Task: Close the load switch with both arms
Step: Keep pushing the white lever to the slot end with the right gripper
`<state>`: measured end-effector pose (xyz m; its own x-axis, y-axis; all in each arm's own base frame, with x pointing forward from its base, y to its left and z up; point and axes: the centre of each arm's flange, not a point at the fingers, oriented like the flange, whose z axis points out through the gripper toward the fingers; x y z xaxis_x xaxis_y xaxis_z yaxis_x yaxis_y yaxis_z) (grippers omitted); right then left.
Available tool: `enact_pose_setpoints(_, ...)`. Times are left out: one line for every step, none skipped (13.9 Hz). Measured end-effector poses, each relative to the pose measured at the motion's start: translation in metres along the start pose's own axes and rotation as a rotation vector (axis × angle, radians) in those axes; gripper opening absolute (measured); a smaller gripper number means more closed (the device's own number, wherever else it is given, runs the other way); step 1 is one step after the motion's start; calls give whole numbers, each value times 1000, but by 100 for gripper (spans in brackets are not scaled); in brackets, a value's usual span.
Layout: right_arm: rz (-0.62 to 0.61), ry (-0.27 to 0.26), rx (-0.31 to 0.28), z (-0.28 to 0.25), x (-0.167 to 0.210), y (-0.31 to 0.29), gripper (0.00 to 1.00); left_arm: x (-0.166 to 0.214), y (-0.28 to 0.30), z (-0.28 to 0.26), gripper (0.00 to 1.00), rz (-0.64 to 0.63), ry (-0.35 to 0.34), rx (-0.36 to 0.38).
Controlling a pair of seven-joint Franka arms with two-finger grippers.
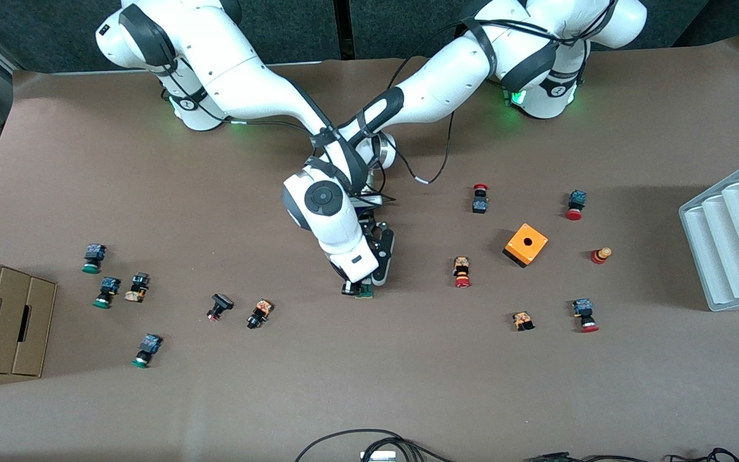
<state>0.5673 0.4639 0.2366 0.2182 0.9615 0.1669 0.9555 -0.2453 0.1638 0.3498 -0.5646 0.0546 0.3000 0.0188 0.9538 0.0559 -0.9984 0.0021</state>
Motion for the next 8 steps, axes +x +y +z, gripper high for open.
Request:
enact_pose_setpoints(0, 0, -1, 0, 0, 0, 38, 0, 0, 0, 72, 0, 0, 0)
enact_pose_setpoints(0, 1, -2, 1, 1, 1, 38, 0, 0, 0, 72, 0, 0, 0)
enact_pose_setpoints(-1, 1, -2, 1, 1, 1, 38, 0, 0, 0, 72, 0, 1, 0)
enact_pose_setpoints(-1, 2, -3, 2, 2, 1, 38, 0, 0, 0, 72, 0, 1, 0)
enact_pose_setpoints(-2, 2, -4, 3, 2, 1, 38, 0, 0, 0, 72, 1, 1, 0)
enact_pose_setpoints(-2, 3, -4, 3, 3, 2, 38, 0, 0, 0, 72, 1, 1, 0)
enact_pose_setpoints(-2, 3, -5, 3, 3, 2, 38, 0, 0, 0, 72, 1, 1, 0)
enact_pose_setpoints(-2, 3, -6, 4, 4, 2, 38, 0, 0, 0, 72, 1, 2, 0)
